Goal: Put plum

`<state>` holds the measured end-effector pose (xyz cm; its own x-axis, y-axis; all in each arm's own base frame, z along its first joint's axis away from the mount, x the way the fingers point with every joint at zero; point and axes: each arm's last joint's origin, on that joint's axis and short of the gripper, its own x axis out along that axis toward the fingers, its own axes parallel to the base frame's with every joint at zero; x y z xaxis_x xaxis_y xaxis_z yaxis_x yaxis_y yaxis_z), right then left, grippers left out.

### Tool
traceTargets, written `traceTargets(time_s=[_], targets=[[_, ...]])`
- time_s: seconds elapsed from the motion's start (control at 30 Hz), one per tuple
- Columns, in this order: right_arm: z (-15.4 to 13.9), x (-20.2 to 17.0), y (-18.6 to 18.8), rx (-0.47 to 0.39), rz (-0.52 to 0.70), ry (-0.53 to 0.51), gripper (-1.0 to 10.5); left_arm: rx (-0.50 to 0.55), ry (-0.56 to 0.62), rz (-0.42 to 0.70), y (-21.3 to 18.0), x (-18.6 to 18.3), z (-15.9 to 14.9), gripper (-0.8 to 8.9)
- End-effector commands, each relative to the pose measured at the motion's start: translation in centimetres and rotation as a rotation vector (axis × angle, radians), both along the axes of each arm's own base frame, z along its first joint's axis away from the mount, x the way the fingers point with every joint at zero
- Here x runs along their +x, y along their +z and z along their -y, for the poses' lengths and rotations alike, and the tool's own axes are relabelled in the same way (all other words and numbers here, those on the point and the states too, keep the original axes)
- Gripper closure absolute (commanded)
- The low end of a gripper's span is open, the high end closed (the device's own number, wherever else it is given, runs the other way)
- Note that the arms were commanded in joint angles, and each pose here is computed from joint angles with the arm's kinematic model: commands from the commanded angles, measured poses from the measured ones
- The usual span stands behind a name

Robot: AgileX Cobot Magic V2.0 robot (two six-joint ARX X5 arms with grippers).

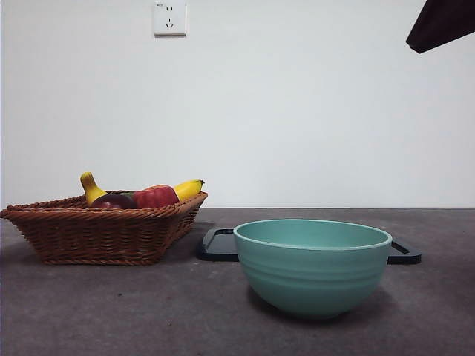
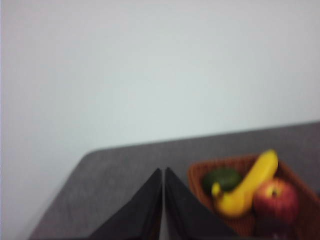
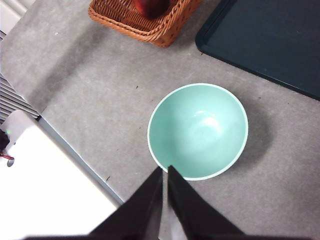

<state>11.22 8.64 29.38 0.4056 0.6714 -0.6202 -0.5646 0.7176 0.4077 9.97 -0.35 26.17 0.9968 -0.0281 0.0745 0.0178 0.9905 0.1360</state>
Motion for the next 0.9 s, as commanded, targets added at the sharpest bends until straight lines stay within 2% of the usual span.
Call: traceTargets(time_s=[0.03,0.33,0.9], targets=[[-0.2,0.1,0.5,0.008,0.024,0.012,9.4,0.009,0.009,-0.007,-2.1,-0.2,-0.1,8.07],[-0.2,0.1,0.5,0.008,0.024,0.012,9.4,0.001,0.008,-0.070,-7.2,-0.4,-0.1,8.07],[-0.2,0.1,0.6,0.013,0.031,0.012,9.4,-0.014,0.009,-0.219,-10.6,-0.4,-0.1,8.07]])
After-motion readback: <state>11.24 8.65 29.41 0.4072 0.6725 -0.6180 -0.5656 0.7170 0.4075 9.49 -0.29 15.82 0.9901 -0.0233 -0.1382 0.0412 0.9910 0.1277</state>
